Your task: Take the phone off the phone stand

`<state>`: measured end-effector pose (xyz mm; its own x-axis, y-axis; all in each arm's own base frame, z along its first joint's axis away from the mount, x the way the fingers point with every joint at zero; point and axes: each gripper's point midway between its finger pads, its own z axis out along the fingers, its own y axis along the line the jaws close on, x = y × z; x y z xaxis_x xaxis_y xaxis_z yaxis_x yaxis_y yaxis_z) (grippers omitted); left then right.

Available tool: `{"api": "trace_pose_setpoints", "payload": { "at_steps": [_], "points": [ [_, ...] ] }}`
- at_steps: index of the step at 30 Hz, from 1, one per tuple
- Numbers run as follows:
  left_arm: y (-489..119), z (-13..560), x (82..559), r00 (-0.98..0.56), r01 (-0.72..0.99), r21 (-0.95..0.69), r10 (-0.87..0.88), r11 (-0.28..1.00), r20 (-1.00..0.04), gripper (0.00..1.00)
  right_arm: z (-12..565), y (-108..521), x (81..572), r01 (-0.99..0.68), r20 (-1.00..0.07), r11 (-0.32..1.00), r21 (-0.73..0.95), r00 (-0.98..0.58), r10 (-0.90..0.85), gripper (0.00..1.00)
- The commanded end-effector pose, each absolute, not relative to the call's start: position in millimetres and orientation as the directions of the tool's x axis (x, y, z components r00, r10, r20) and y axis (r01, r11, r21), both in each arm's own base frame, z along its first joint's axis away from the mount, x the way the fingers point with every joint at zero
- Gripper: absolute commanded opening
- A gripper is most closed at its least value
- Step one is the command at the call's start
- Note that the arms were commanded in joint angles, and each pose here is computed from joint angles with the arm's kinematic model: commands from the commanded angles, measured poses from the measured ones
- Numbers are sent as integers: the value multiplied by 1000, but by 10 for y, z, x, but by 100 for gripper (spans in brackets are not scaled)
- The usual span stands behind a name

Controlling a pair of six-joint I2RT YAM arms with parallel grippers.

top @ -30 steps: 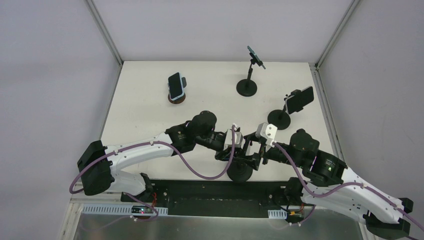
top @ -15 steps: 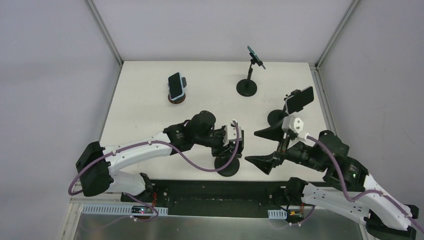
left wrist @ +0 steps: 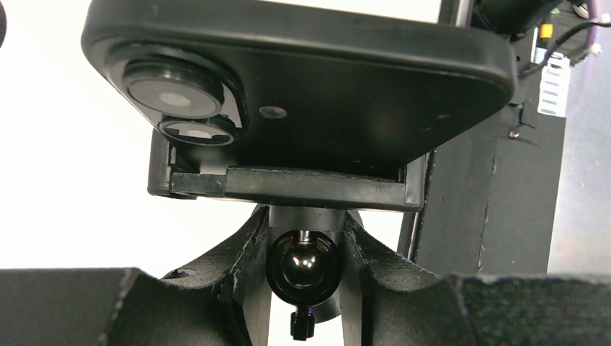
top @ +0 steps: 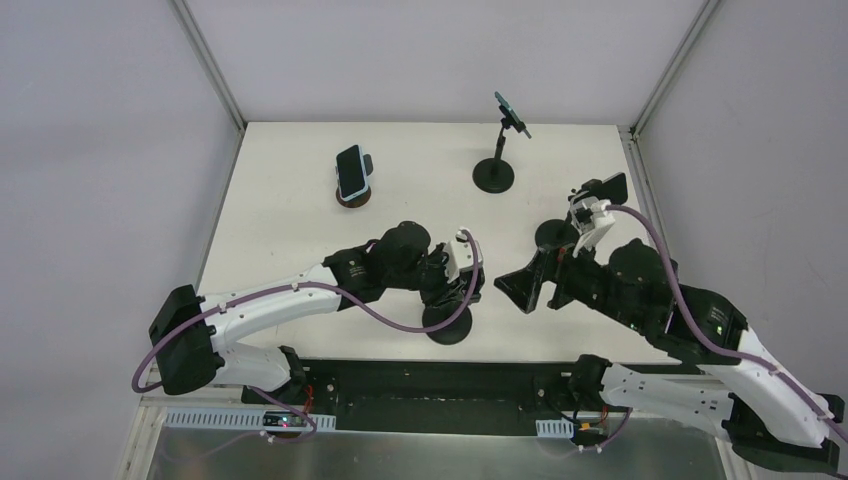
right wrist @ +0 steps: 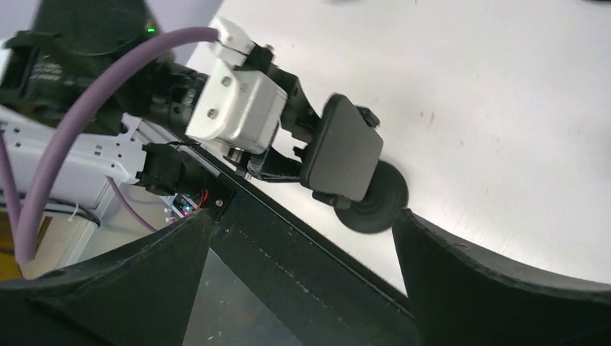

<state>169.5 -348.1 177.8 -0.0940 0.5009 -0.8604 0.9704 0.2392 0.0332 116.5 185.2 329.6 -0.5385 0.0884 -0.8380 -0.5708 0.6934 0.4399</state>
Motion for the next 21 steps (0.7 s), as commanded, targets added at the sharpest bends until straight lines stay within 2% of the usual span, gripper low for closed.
{"api": "trace_pose_setpoints", "payload": {
  "at_steps": [1,4,8,13,16,21],
  "points": [
    [-3262,1689,1904,-157,922,85,563,379,-811,0,3126,1731,1240,-334,-725,797,504,-664,181,99],
    [-3271,1722,1906,-168,919,73,551,388,-817,0,3051,1852,1265,-279,-679,798,535,-704,209,99],
    [-3311,1751,1851,-166,930,52,542,364,-824,0,2931,2027,1334,-275,-668,800,534,-716,200,99],
    [-3357,1755,1781,-164,944,26,538,328,-827,0,2854,2225,1429,-324,-695,781,535,-693,189,79],
    [-3381,1758,1749,-164,951,11,535,309,-829,0,2810,2241,1523,-326,-723,799,505,-665,185,63],
    [-3427,1771,1675,-161,963,-15,529,269,-833,0,2779,2296,1616,-347,-755,806,479,-631,177,57]
  ]
}}
